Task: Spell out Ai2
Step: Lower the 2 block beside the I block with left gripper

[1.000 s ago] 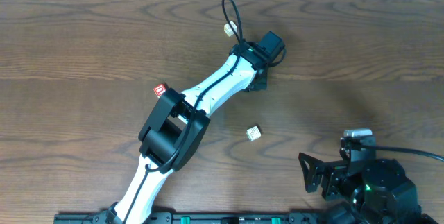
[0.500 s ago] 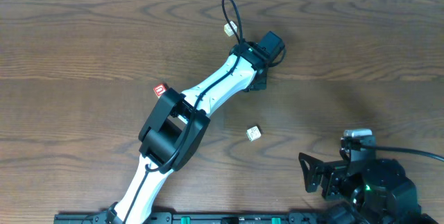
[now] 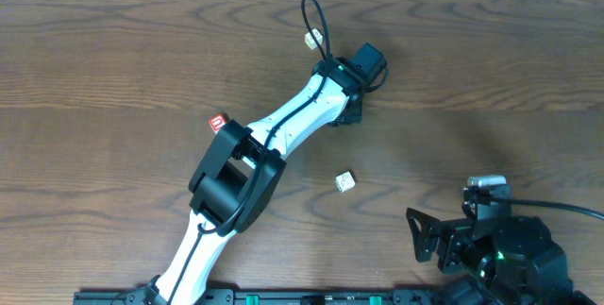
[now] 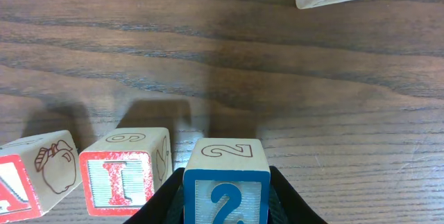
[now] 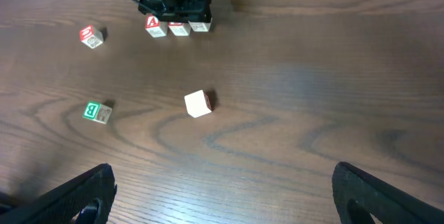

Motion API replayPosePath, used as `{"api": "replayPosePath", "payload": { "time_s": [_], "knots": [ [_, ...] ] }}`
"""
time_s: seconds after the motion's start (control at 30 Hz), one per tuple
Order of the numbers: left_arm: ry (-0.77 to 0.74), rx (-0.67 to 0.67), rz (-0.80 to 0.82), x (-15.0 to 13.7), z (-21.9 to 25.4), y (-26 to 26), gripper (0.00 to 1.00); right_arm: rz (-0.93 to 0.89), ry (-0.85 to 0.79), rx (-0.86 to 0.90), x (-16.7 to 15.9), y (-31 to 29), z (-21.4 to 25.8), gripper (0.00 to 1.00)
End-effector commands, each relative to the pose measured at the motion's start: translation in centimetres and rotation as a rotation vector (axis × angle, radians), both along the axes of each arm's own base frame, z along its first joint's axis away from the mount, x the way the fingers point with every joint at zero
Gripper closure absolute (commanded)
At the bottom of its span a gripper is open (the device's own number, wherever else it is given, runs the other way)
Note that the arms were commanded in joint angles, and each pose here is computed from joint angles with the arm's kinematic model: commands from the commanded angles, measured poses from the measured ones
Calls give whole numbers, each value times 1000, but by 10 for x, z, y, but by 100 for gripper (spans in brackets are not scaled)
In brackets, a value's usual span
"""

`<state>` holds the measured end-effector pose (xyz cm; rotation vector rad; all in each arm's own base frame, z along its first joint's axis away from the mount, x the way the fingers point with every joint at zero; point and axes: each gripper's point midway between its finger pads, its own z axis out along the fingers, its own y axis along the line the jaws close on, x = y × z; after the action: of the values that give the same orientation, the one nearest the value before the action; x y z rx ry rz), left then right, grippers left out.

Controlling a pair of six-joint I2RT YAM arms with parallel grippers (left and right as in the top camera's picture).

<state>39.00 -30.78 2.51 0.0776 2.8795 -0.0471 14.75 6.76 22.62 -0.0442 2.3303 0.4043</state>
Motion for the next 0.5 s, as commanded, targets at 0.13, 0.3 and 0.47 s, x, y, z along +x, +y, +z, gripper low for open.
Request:
{"api": "replayPosePath", "payload": {
  "time_s": [0.13,0.3,0.47],
  "knots": [
    [6,1,14,4,-10,-2,94,-1,0,-17,0,-2,-2,1],
    [7,2,14,4,-10,-1,94,-1,0,-17,0,-2,-2,1],
    [6,2,14,4,-10,-2,85,-1,0,-17,0,-2,-2,1]
  ]
}}
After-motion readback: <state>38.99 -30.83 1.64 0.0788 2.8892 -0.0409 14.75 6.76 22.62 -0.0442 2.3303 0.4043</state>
